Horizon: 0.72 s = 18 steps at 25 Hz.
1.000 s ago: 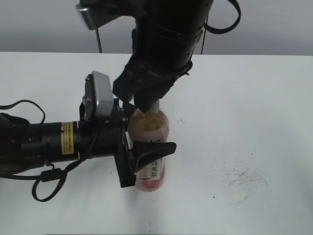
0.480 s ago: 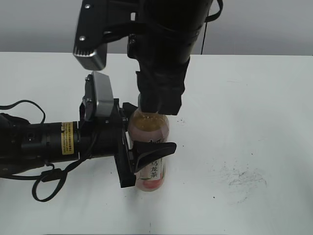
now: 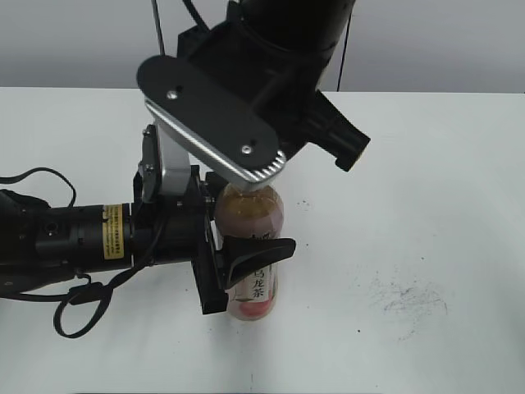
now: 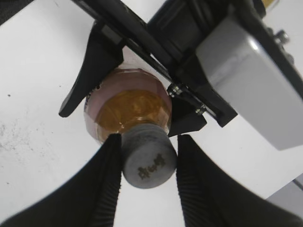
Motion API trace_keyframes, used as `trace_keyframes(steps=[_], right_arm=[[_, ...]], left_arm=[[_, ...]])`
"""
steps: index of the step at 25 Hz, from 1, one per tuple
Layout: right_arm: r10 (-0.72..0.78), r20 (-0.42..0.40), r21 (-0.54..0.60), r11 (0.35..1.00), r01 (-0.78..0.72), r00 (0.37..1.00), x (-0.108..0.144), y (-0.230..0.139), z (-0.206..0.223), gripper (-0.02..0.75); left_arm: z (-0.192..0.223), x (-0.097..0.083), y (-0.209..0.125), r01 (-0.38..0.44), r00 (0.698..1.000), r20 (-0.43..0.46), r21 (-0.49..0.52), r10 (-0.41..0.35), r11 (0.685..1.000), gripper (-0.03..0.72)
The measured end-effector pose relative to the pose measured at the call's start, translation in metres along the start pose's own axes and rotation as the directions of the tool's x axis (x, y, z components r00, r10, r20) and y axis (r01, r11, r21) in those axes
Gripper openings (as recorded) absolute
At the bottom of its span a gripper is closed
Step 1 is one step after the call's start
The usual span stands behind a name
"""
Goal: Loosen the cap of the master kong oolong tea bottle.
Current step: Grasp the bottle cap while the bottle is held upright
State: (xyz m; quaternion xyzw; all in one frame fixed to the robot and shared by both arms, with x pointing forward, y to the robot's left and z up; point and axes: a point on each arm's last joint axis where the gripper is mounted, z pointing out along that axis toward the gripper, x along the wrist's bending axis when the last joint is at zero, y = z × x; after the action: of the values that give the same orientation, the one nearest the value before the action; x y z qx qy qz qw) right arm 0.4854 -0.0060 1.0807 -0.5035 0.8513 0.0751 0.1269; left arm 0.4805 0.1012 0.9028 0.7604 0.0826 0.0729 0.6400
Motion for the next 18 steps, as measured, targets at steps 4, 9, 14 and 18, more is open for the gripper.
trace_keyframes(steps=[4,9,14,18], right_arm=[[-0.041,0.001,-0.005,0.999,0.041,0.999,-0.0001,0.0005,0.0000,0.269],[0.391,-0.002,-0.005,0.920,-0.391,0.920,-0.0001,0.0008,0.0000,0.410],[0.813,-0.005,-0.003,0.583,-0.813,0.583,0.0000,0.0009,0.0000,0.538],[0.965,-0.003,0.000,0.264,-0.965,0.264,0.0001,0.0006,0.0000,0.539]], left_arm=[[0.0000,-0.0006,-0.0002,-0.003,1.000,0.006,0.002,0.003,1.000,0.446],[0.0001,-0.0012,-0.0001,-0.008,1.000,0.014,0.002,0.008,1.000,0.446],[0.0001,-0.0013,-0.0002,-0.009,1.000,0.016,0.003,0.009,1.000,0.446],[0.0001,-0.0013,-0.0002,-0.010,1.000,0.016,0.003,0.010,1.000,0.446]])
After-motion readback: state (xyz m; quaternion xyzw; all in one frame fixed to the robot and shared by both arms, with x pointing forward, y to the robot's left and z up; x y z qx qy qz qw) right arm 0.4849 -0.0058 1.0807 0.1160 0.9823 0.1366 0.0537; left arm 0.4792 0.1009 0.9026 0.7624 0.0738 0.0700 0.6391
